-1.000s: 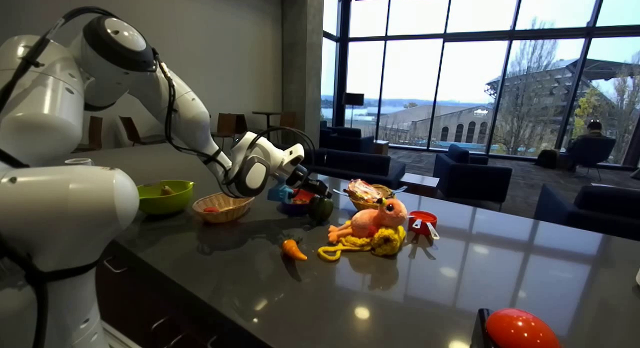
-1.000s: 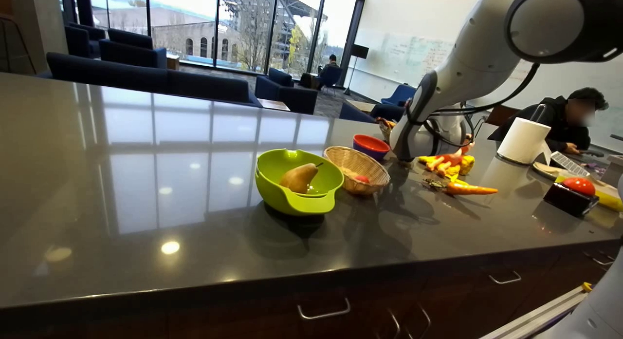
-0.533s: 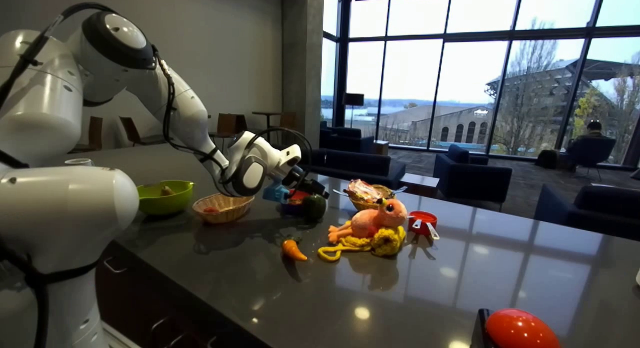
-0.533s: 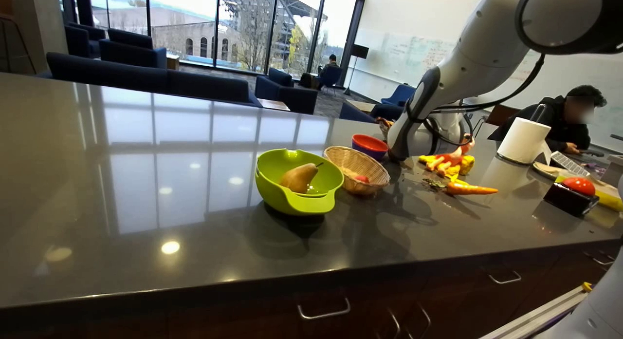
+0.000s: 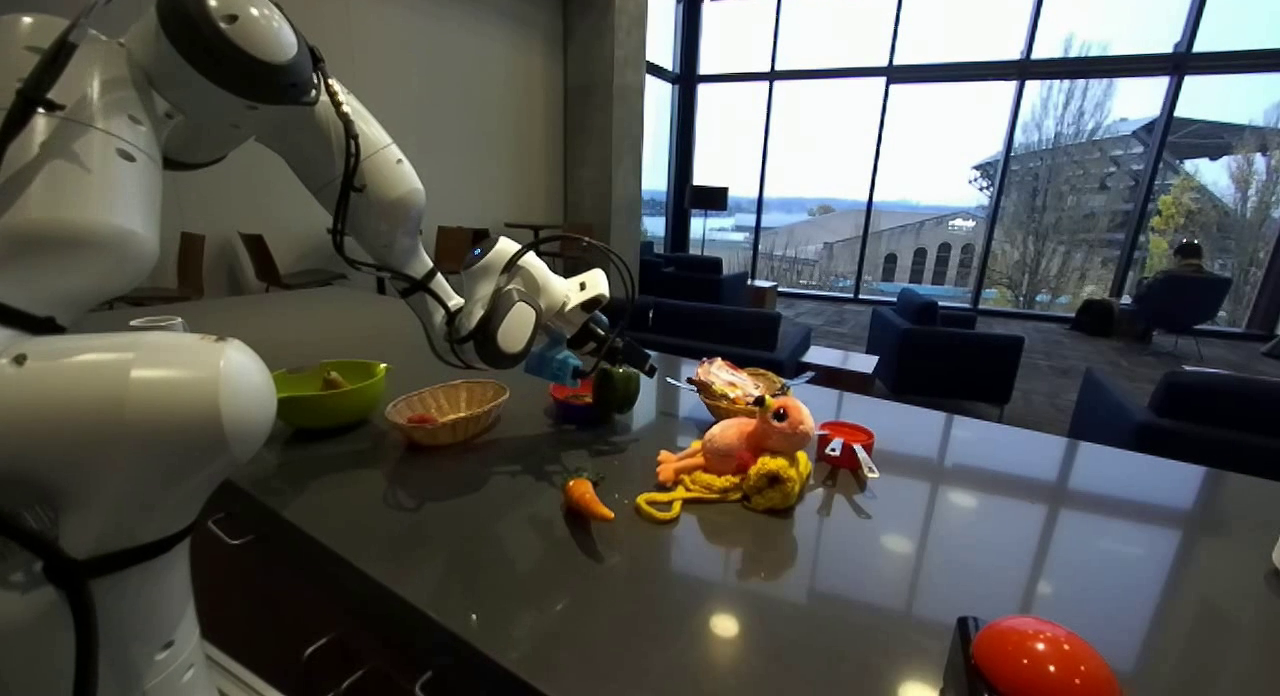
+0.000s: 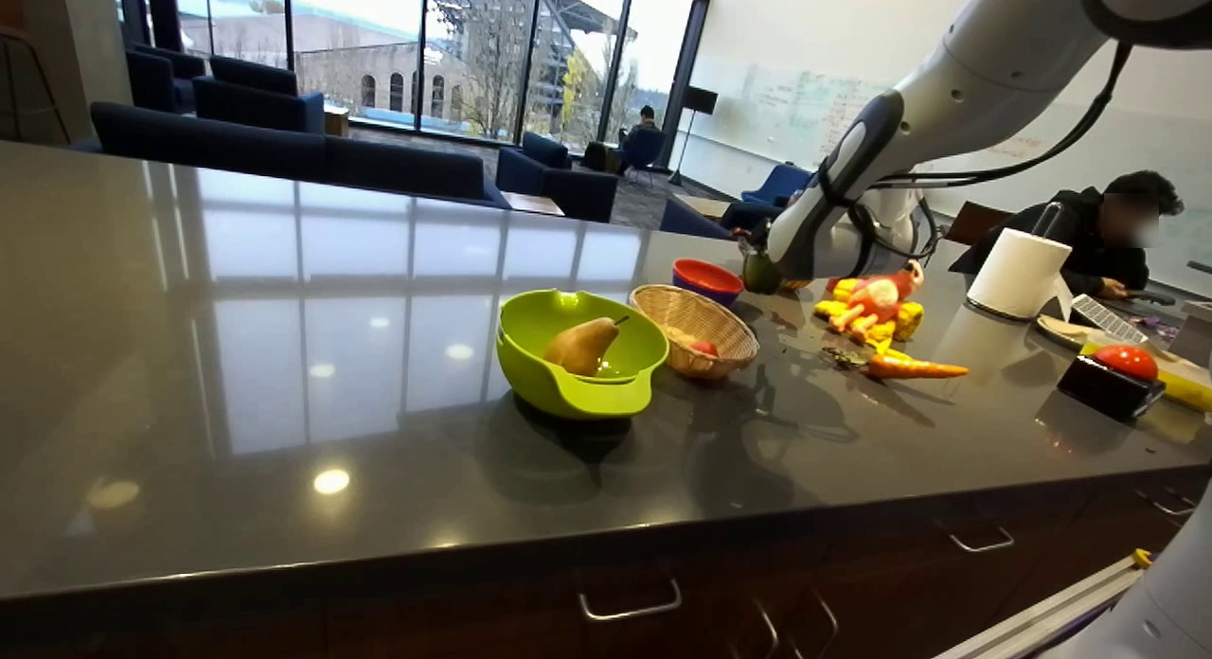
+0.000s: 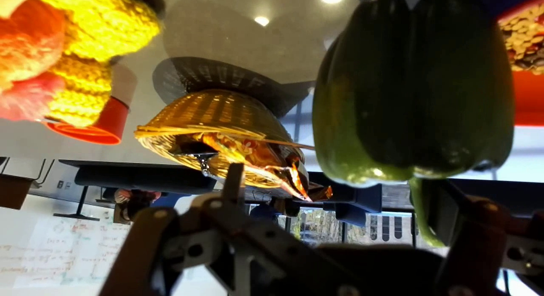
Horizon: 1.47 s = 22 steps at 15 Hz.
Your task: Move the green pepper closer to the orange bowl
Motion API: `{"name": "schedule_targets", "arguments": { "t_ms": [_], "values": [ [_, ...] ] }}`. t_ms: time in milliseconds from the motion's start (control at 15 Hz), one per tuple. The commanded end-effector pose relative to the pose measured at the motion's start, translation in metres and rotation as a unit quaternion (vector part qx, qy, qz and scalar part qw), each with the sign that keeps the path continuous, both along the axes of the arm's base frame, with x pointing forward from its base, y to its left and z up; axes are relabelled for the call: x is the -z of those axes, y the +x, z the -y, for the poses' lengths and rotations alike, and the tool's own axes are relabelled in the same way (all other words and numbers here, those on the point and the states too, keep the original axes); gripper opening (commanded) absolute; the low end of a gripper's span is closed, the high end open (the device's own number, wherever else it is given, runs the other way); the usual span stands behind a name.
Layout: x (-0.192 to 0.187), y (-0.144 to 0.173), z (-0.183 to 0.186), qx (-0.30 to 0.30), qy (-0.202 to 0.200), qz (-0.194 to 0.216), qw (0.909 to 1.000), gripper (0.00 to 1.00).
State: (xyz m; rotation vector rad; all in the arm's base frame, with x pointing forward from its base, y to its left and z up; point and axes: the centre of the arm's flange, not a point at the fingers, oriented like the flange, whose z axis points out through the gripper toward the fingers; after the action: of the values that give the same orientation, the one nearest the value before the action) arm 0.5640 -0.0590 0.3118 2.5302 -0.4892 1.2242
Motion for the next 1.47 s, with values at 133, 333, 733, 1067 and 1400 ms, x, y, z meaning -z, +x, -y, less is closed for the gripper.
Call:
{"name": "schedule_targets", "arguments": {
  "t_ms": [133,333,733,1067,1400],
  "values": [
    [0.032,-0.052,0.04,-0.031,0.039,-0.004,0.9988,1.0],
    [0.031,-0.058,0.041,-0.075,0.067,-0.011,0.9949,1.0],
    [0.035,-0.078,0.064,-0.04,0.027,-0.051,0.9975,1.0],
    [0.039,-0.081,0.066,-0.065,0.021,-0.064,0.9956,0.72],
    [0.025,-0.065,0.051,-0.096,0.008,-0.058,0.9936,0.53]
  ]
}}
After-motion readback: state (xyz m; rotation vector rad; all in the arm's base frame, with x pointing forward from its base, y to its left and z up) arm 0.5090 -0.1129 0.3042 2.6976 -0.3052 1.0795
